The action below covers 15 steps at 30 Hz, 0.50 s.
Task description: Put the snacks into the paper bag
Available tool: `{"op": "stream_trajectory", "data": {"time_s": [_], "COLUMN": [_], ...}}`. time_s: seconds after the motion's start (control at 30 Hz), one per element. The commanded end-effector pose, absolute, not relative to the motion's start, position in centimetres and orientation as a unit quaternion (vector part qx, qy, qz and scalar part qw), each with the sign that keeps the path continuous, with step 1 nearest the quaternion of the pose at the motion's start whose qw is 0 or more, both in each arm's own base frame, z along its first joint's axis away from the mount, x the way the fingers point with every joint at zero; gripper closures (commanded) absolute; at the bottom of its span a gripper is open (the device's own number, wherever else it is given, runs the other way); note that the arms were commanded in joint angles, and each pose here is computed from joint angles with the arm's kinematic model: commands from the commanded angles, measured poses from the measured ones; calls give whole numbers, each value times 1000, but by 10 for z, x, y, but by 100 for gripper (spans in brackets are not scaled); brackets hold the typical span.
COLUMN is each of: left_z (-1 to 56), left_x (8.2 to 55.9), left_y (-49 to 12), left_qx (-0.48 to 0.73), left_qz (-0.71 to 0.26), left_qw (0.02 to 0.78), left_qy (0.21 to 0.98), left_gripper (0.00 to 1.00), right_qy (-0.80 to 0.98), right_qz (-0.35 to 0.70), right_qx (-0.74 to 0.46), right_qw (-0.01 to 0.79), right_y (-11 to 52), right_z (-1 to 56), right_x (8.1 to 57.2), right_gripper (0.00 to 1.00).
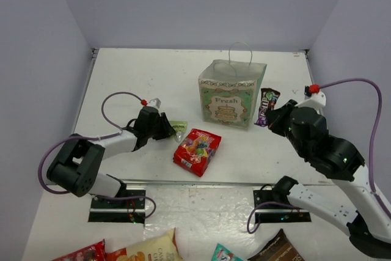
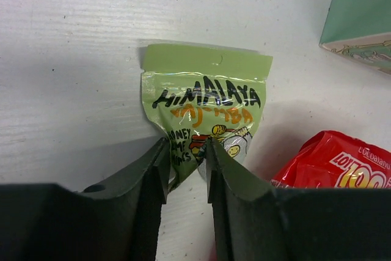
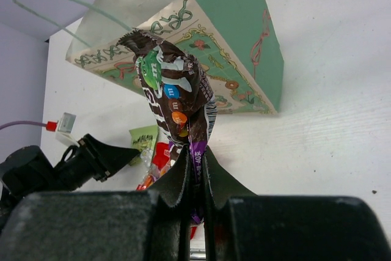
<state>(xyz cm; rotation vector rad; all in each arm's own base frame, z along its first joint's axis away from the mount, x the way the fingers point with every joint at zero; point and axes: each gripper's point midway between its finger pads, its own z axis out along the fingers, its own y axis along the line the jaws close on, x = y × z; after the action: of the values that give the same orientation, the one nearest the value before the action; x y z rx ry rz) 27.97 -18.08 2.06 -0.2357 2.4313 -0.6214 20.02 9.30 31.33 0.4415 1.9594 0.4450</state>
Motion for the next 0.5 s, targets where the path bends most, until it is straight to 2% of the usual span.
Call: {"op": "stream_trajectory", "data": {"time_s": [0.0,0.07,0.17,0.47], "left_z": [-6,-8,-7,17], "left_x": [268,268,268,271], "left_y": [-169,-169,-169,-168], "left_qx": [-105,-105,-105,-96], "left_qz": [-207,-207,-207,-207], "left_qw": [280,279,279,294], "left_qy": [931,932,932,928], "left_gripper": [68,76,100,100], "right_qy": [804,805,802,787], "right_qz": [162,158,150,120], "right_qx": [191,188,190,191], "right_qw": [539,540,546,574], "right_y": [87,88,90,83], "right_z": [329,329,334,360], "right_x": [211,214,222,247], "right_gripper": [100,100,100,100]}}
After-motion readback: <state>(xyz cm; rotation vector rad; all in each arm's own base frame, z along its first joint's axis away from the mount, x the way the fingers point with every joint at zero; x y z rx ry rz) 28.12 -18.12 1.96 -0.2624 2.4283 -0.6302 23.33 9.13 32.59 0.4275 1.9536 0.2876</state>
